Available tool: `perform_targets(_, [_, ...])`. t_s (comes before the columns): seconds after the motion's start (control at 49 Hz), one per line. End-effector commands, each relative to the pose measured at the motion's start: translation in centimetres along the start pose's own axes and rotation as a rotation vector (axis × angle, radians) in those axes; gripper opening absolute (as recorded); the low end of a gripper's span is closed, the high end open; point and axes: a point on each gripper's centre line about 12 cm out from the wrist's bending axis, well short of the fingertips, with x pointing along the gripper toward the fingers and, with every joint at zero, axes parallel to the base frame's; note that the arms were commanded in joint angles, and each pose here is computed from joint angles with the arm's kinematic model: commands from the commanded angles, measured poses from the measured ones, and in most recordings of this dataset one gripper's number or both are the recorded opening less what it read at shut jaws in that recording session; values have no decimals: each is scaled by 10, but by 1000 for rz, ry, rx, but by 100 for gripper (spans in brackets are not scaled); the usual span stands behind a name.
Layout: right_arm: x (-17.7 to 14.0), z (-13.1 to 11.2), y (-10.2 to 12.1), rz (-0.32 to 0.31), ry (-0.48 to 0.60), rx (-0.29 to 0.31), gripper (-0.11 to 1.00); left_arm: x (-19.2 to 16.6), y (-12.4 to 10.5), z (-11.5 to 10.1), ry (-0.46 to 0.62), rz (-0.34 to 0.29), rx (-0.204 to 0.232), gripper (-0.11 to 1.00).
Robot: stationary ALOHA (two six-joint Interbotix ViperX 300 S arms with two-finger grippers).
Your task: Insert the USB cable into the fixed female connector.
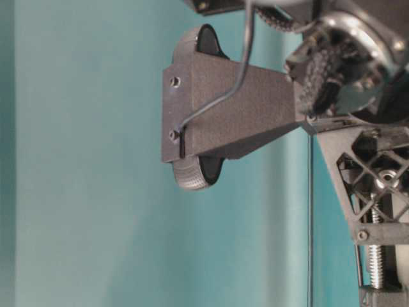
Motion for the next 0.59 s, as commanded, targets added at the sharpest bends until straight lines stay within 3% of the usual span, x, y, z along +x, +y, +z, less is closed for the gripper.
perform_targets(0.0, [-21, 18, 7, 34, 19, 61, 48, 0, -2, 4, -10, -1, -11, 99])
perform_targets(0.408, [-37, 14, -3, 28, 56, 57, 48, 0, -2, 4, -11, -2, -11, 99])
perform_targets(0.572, [-36, 21, -11, 58, 88, 58, 47, 0, -2, 4, -10, -1, -9, 99])
